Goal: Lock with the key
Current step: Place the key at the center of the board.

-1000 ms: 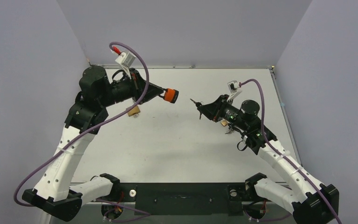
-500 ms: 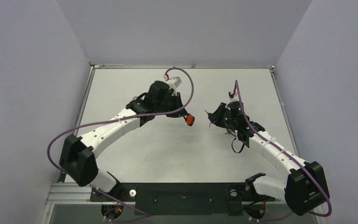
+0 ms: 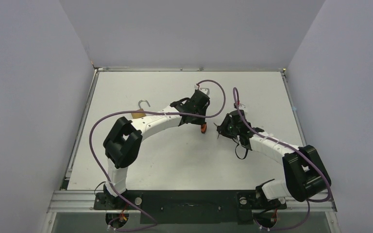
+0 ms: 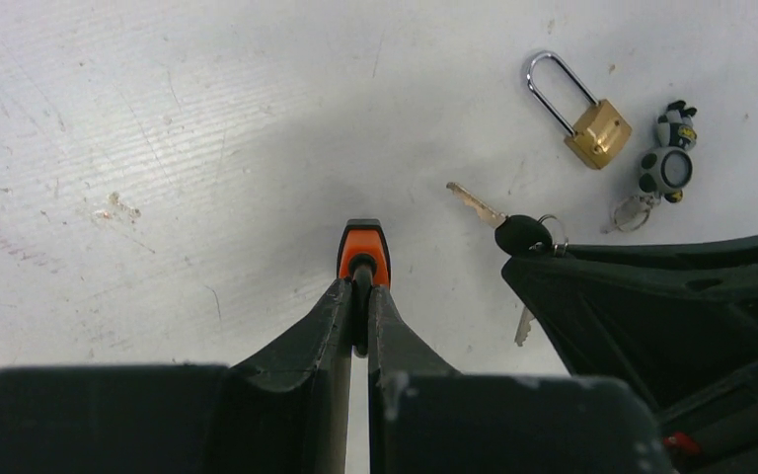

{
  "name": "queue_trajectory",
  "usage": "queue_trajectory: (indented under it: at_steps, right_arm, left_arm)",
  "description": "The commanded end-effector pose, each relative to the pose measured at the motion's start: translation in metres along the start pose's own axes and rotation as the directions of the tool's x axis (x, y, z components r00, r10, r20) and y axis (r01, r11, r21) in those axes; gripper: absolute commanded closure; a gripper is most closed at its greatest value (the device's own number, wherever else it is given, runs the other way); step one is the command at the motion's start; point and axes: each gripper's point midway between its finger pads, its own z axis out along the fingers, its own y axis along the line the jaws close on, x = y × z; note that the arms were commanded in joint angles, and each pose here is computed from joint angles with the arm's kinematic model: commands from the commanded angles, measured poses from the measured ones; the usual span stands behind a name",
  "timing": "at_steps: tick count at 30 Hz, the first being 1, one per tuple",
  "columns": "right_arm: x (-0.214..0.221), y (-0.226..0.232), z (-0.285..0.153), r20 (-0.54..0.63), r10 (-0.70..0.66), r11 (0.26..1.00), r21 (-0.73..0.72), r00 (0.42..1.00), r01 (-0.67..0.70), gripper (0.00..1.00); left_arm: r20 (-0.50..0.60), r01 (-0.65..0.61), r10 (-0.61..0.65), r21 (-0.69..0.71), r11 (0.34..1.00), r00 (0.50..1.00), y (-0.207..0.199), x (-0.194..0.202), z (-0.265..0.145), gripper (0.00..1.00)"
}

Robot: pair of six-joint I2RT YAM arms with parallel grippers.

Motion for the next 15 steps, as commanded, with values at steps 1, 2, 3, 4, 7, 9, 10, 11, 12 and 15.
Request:
queue_trajectory:
  at_steps: [1, 2, 3, 4, 7, 9, 10, 11, 12, 15]
  right_arm:
    - [-0.009, 0.009, 0.014, 0.041, 0.030, 0.998, -0.047, 0.999, -0.028, 1.00]
    - [-0.009, 0.011, 0.016, 0.038, 0.033, 0.998, -0.063, 0.999, -0.031, 1.00]
    - [-0.006, 0.011, 0.018, 0.029, 0.040, 0.997, -0.063, 0.999, -0.038, 1.00]
    - [-0.005, 0.013, 0.020, 0.025, 0.043, 0.996, -0.077, 0.999, -0.041, 1.00]
    - [-0.002, 0.015, 0.023, 0.016, 0.056, 0.994, -0.090, 0.998, -0.054, 1.00]
    - [-0.002, 0.016, 0.024, 0.016, 0.056, 0.994, -0.095, 0.998, -0.054, 1.00]
    - [-0.002, 0.016, 0.024, 0.015, 0.055, 0.994, -0.096, 0.998, -0.053, 1.00]
    - [-0.003, 0.017, 0.024, 0.016, 0.054, 0.994, -0.097, 0.998, -0.053, 0.99]
    - [-0.002, 0.017, 0.024, 0.015, 0.055, 0.994, -0.099, 0.998, -0.053, 0.98]
    - [-0.004, 0.020, 0.022, 0.021, 0.060, 0.992, -0.111, 0.998, -0.057, 0.90]
  left_arm:
    - [0.085, 0.016, -0.012, -0.048, 0.999, 0.996, -0.005, -0.029, 0.003, 0.97]
    - [0.086, 0.016, -0.012, -0.052, 0.999, 0.996, -0.004, -0.029, 0.004, 0.96]
    - [0.081, 0.015, -0.011, -0.055, 0.998, 0.997, -0.004, -0.027, 0.006, 0.92]
    - [0.076, 0.014, -0.010, -0.055, 0.998, 0.997, -0.003, -0.025, 0.007, 0.91]
    - [0.073, 0.016, -0.013, -0.046, 0.999, 0.997, -0.003, -0.023, 0.009, 0.81]
    - [0.070, 0.017, -0.014, -0.043, 0.999, 0.997, -0.003, -0.021, 0.009, 0.76]
    - [0.071, 0.017, -0.014, -0.041, 0.999, 0.997, -0.003, -0.021, 0.008, 0.74]
    - [0.073, 0.018, -0.015, -0.039, 0.999, 0.997, -0.004, -0.021, 0.008, 0.69]
    - [0.078, 0.020, -0.017, -0.037, 0.999, 0.997, -0.004, -0.023, 0.006, 0.67]
    - [0.092, 0.025, -0.023, -0.026, 0.999, 0.996, -0.007, -0.030, -0.002, 0.60]
